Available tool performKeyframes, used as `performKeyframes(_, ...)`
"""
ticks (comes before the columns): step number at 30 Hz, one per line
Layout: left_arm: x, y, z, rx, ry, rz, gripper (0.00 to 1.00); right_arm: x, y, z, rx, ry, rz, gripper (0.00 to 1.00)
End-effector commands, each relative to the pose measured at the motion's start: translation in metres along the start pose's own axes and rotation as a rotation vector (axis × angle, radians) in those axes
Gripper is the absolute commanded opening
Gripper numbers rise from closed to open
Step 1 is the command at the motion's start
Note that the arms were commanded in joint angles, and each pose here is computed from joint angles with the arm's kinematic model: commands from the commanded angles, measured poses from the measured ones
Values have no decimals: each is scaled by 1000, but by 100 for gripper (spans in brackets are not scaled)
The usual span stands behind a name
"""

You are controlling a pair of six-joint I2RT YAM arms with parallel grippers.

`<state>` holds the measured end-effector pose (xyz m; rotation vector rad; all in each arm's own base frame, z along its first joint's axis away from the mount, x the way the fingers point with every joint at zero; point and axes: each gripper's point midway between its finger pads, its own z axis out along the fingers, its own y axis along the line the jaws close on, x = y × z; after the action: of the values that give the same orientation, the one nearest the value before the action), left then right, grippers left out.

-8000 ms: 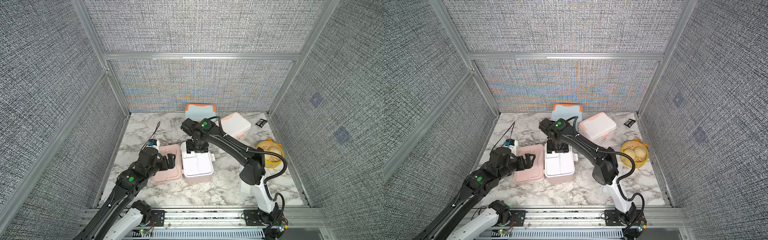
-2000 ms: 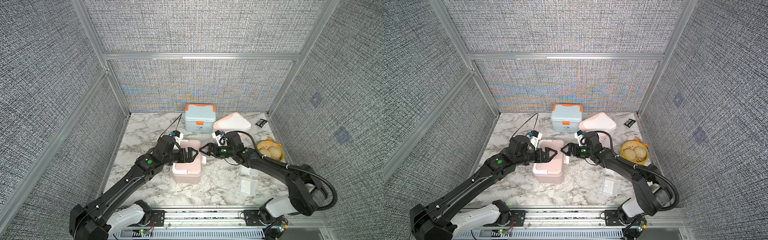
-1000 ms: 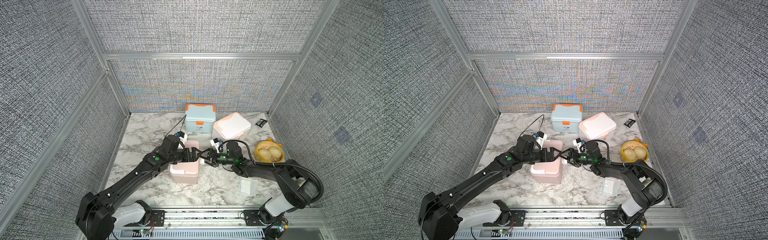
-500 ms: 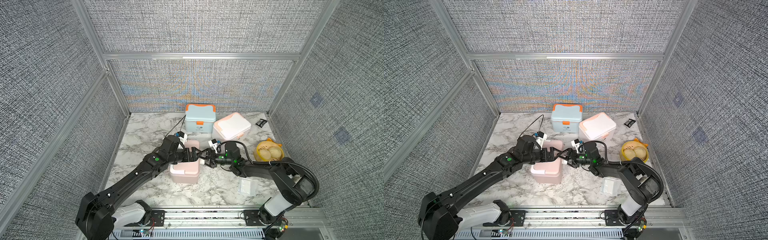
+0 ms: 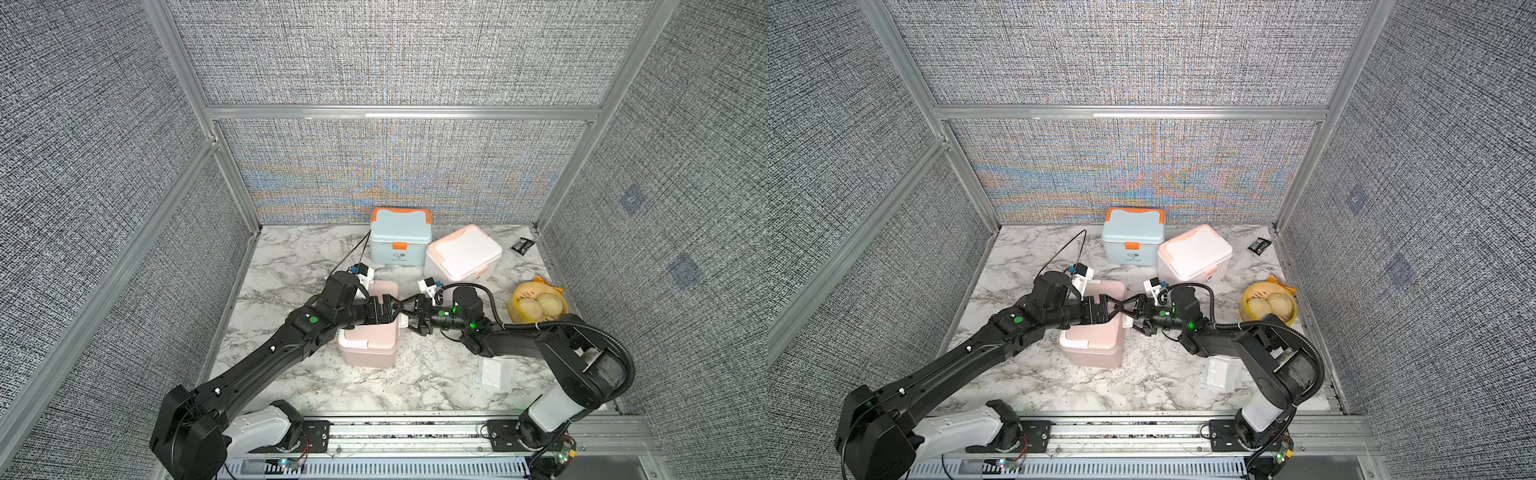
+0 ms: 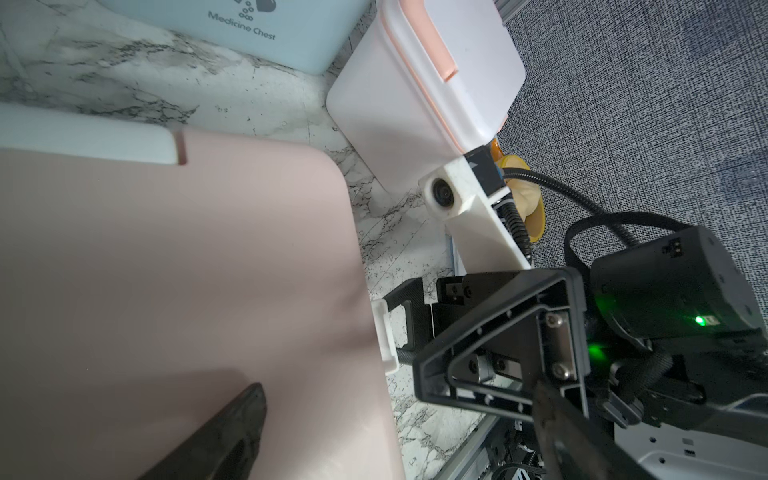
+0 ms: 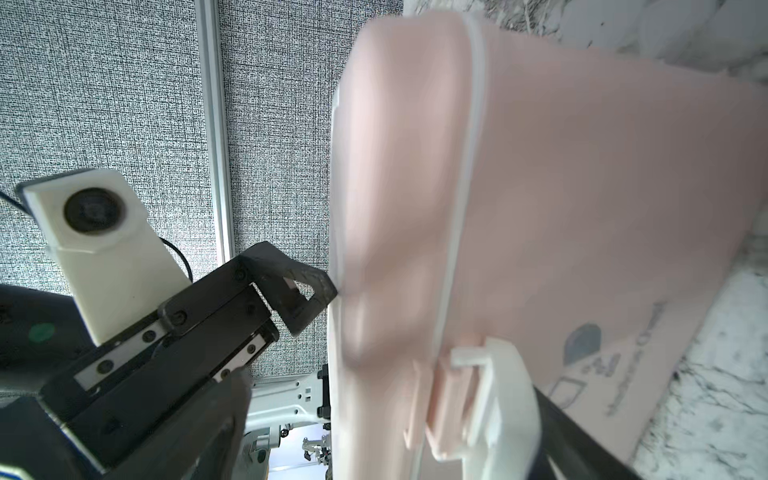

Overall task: Open first aid kits and take out gauze
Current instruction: Fasten the fastener of the first aid kit.

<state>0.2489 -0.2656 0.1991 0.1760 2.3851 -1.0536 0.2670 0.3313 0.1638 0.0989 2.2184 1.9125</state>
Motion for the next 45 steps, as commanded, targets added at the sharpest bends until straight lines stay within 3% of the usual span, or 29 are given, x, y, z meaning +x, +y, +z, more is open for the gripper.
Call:
performKeyframes(1, 10, 10, 0, -38, 36, -22, 100, 1, 20, -3, -55, 6, -54, 94)
performKeyframes(15, 11, 11, 0, -38, 36, -28, 100, 5, 20, -12, 15, 2, -76, 94)
performKeyframes(25, 10, 14, -7, -69, 22, -12, 100, 8, 4, -32, 209, -24, -126, 93)
performKeyframes(29, 3, 26, -28, -182, -19, 50, 100, 7, 0, -36, 271, -23, -142, 82)
performKeyframes(35, -1, 52, -53, -354, -54, 120, 100, 4, -3, -27, 282, 5, -143, 49)
performKeyframes(40, 0, 74, -59, -433, -50, 95, 99, 3, -5, -14, 280, 32, -141, 48)
performKeyframes(45, 3, 83, -50, -426, -26, 69, 100, 6, -25, -9, 324, 58, -103, 47)
